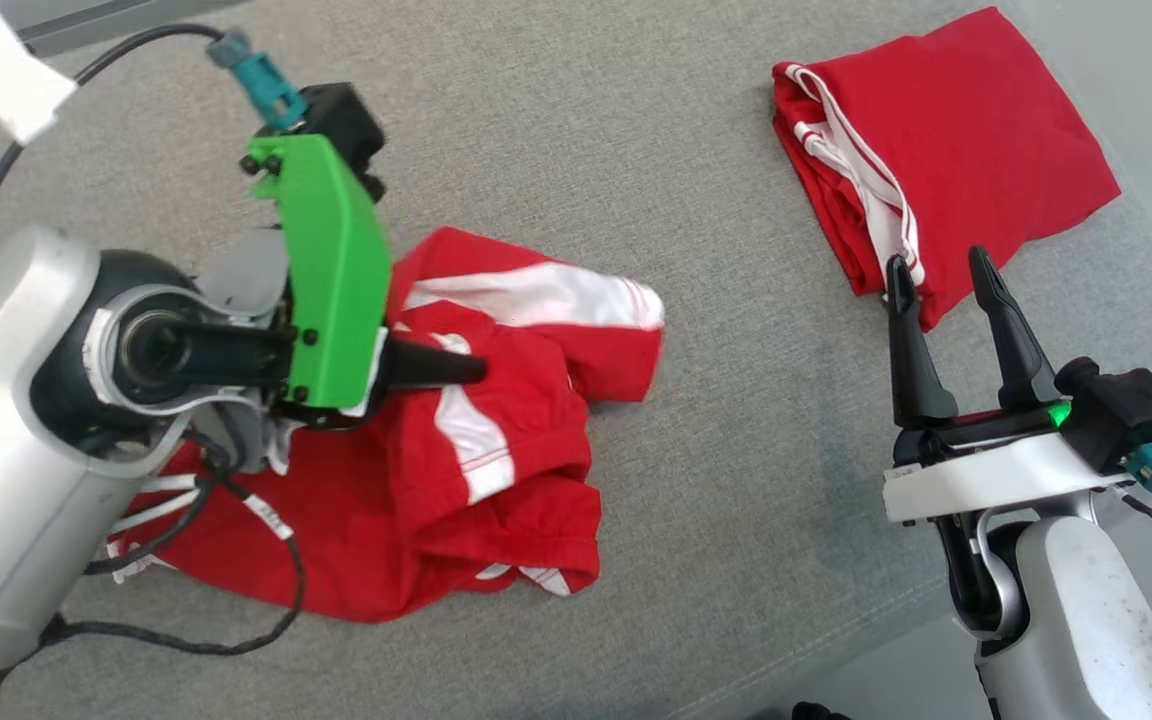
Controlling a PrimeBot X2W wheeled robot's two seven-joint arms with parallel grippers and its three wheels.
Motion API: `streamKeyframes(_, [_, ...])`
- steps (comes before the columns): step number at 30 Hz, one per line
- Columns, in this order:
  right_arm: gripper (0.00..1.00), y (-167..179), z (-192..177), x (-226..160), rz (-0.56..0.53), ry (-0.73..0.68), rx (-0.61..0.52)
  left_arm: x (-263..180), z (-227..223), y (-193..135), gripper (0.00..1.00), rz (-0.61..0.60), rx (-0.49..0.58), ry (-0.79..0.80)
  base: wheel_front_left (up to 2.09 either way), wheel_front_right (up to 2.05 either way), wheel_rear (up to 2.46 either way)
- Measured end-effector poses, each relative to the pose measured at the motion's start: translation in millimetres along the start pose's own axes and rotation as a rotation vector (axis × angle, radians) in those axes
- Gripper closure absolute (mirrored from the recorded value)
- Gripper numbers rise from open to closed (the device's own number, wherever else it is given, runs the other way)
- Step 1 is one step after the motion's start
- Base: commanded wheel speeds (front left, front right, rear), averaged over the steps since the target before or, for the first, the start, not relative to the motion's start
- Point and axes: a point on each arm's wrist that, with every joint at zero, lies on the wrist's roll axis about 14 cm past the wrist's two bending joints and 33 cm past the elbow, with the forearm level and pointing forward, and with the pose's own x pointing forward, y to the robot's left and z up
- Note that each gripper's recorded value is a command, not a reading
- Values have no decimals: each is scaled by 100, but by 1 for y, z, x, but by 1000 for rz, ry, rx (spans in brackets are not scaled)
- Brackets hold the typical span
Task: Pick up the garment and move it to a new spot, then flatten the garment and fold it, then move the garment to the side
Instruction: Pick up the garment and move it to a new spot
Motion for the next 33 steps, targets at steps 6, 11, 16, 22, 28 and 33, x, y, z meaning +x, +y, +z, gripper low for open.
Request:
streamKeyframes(6, [0,1,-4,-1,3,13,-8,0,-24,44,100,68,-92,12,0,0,0])
streamKeyframes(11, [0,13,-9,3,42,23,-24,-2,-35,42,94,30,-115,-22,0,0,0])
streamKeyframes(16, [0,29,-10,8,90,18,-28,-7,-36,38,0,43,-75,-100,0,0,0])
streamKeyframes(22, [0,41,-5,6,125,4,-39,-20,-15,30,0,85,-10,-309,0,0,0])
streamKeyframes(28, [0,48,-3,4,146,-5,-54,-33,-20,30,0,157,83,-423,0,0,0])
streamKeyframes(33, [0,51,0,0,158,-15,-73,-61,-26,52,0,327,121,-620,0,0,0])
